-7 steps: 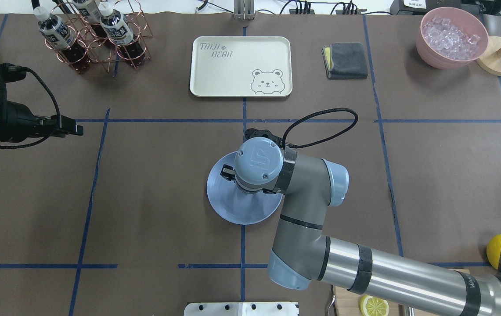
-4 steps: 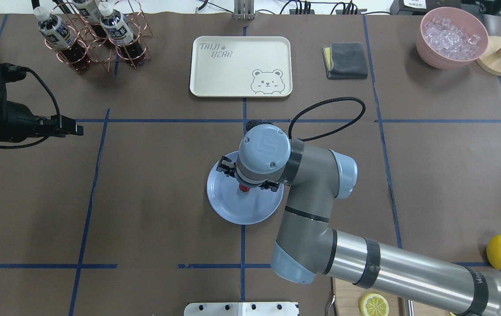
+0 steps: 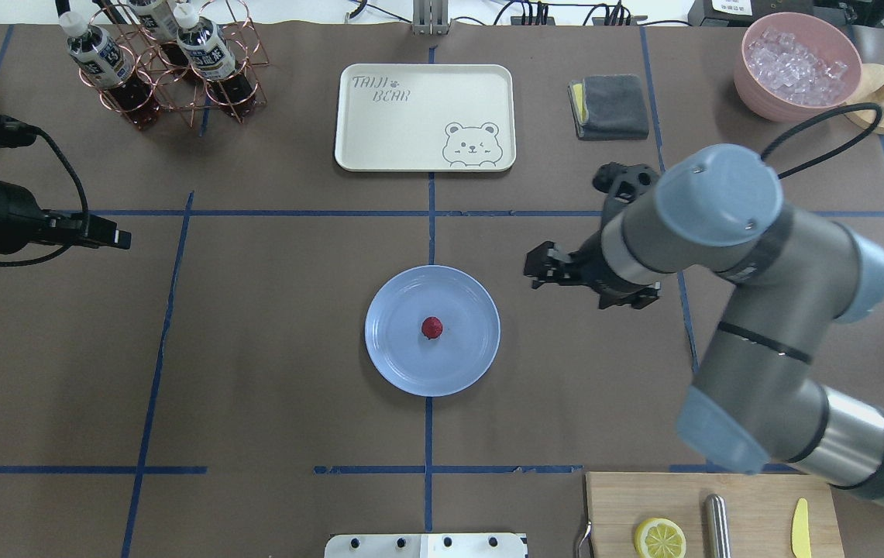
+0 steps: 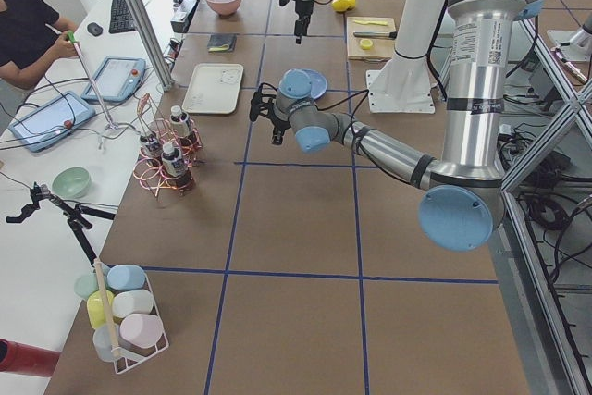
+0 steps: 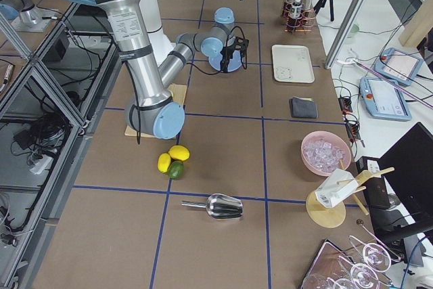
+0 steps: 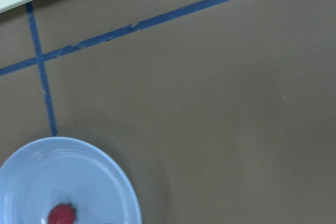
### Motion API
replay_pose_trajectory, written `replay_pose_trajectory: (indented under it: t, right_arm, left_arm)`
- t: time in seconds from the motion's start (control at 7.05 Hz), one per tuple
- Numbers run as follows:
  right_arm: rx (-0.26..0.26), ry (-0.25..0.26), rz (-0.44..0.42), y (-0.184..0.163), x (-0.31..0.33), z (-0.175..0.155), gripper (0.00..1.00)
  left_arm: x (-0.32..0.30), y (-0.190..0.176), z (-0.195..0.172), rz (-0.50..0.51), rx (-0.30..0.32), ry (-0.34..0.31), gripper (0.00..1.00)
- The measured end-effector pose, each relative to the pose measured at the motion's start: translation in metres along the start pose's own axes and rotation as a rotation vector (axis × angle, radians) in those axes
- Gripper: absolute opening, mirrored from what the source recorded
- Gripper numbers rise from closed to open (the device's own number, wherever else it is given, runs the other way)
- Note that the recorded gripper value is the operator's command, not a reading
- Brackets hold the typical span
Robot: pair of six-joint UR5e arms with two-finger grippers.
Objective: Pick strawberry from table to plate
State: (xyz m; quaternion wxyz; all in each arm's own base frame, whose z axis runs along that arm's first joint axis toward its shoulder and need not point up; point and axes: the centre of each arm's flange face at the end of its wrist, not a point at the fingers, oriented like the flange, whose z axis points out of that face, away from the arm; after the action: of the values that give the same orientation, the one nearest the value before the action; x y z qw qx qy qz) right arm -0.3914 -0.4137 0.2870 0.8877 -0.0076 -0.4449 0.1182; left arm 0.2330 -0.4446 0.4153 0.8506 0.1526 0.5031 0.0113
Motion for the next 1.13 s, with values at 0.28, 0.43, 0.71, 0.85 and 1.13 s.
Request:
replay_pose_trajectory:
  t: [0.28, 0.43, 0.71, 0.85, 1.13]
  right_arm:
    - [-0.009, 0.082, -0.149, -0.062, 0.122, -0.027, 1.00]
    - [-0.018, 0.111, -0.214, -0.097, 0.185, -0.043, 1.00]
    - [-0.031, 0.106, -0.294, -0.165, 0.297, -0.080, 1.00]
    - [-0.023, 0.099, -0.331, -0.193, 0.355, -0.103, 1.00]
    - [-0.041, 0.107, -0.407, -0.219, 0.448, -0.132, 1.00]
  left_arm:
    - [-0.055, -0.003, -0.020, 0.137, -0.038, -0.063, 0.56]
    - [-0.090, -0.013, -0.040, 0.177, -0.064, -0.087, 0.57]
    - [-0.153, -0.031, -0.084, 0.197, -0.097, -0.140, 0.66]
    - [-0.182, -0.040, -0.109, 0.185, -0.128, -0.185, 1.00]
    - [-0.212, -0.063, -0.148, 0.150, -0.207, -0.242, 1.00]
